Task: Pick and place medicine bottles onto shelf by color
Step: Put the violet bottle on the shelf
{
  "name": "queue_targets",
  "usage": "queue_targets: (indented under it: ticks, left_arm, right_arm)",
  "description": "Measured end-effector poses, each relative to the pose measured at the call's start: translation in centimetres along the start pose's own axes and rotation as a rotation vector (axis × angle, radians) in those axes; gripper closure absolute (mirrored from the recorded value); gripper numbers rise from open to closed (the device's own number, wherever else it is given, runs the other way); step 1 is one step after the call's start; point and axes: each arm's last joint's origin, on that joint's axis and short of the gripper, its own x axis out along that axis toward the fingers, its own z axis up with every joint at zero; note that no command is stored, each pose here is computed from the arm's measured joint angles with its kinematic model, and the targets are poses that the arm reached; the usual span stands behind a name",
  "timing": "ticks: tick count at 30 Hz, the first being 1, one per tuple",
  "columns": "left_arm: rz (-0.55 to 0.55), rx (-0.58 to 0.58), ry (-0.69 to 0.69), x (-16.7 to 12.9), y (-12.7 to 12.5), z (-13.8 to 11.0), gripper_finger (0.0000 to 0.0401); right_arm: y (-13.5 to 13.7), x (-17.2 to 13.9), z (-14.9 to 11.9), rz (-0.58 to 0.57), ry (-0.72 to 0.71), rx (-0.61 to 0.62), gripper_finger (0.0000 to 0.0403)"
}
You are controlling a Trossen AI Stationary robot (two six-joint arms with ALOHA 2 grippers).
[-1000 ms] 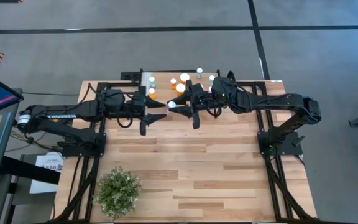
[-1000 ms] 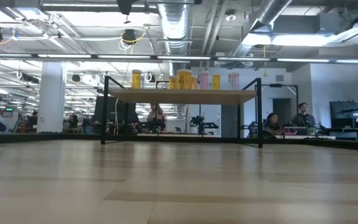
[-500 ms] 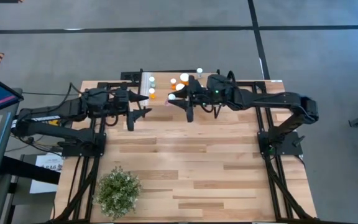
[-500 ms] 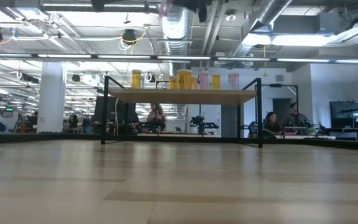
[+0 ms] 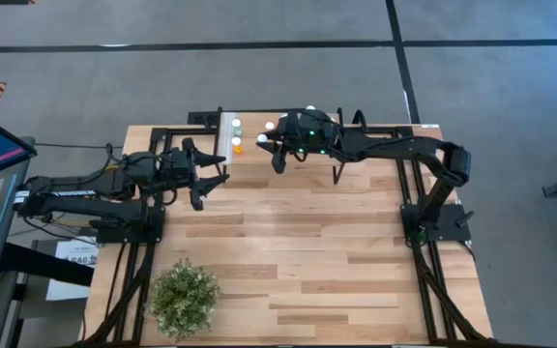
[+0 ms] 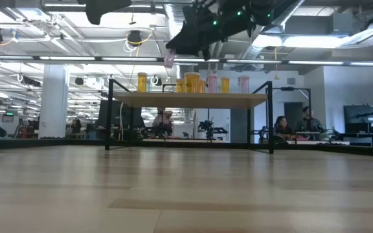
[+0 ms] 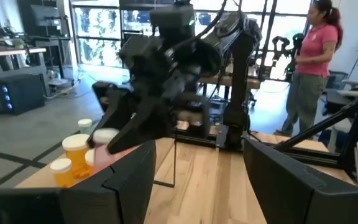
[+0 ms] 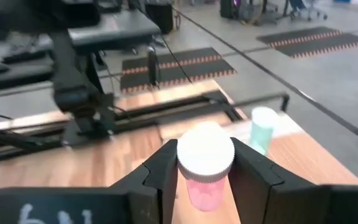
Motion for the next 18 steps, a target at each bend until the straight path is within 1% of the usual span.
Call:
queue_targets:
  ticks: [2,5,10,12,14,16,18]
  left_arm:
    - [-0.001,-0.007,-0.007,-0.4,0.1,-0.1,0.0170]
    - [-0.004,-0.012,-0.006,-0.4,0.0,-0.4,0.0170]
    - [-0.012,-0.013,0.005,-0.3,-0.1,-0.8,0.0170]
    - [-0.011,-0.016,0.014,-0.3,-0.1,-1.1,0.0170]
    - [-0.010,-0.018,0.020,-0.3,-0.1,-1.3,0.0170]
    - [-0.012,-0.022,0.017,-0.3,-0.1,-1.2,0.0170]
    - [-0.012,-0.022,0.018,-0.3,-0.1,-1.2,0.0170]
  right_arm:
    - [-0.6,0.6,-0.5,-0.014,0.017,0.003,0.0260]
    - [-0.9,1.7,-0.4,-0.018,0.015,-0.003,0.0260]
    - [-1.0,4.1,-1.0,-0.023,0.089,-0.024,0.0261]
    - [-1.1,4.6,-1.2,-0.026,0.127,-0.023,0.0259]
    - [-1.2,5.0,-1.2,-0.043,0.136,-0.026,0.0258]
    - [-1.6,4.9,-1.5,-0.067,0.170,-0.023,0.0258]
    - [-1.7,5.0,-1.6,-0.073,0.174,-0.022,0.0259]
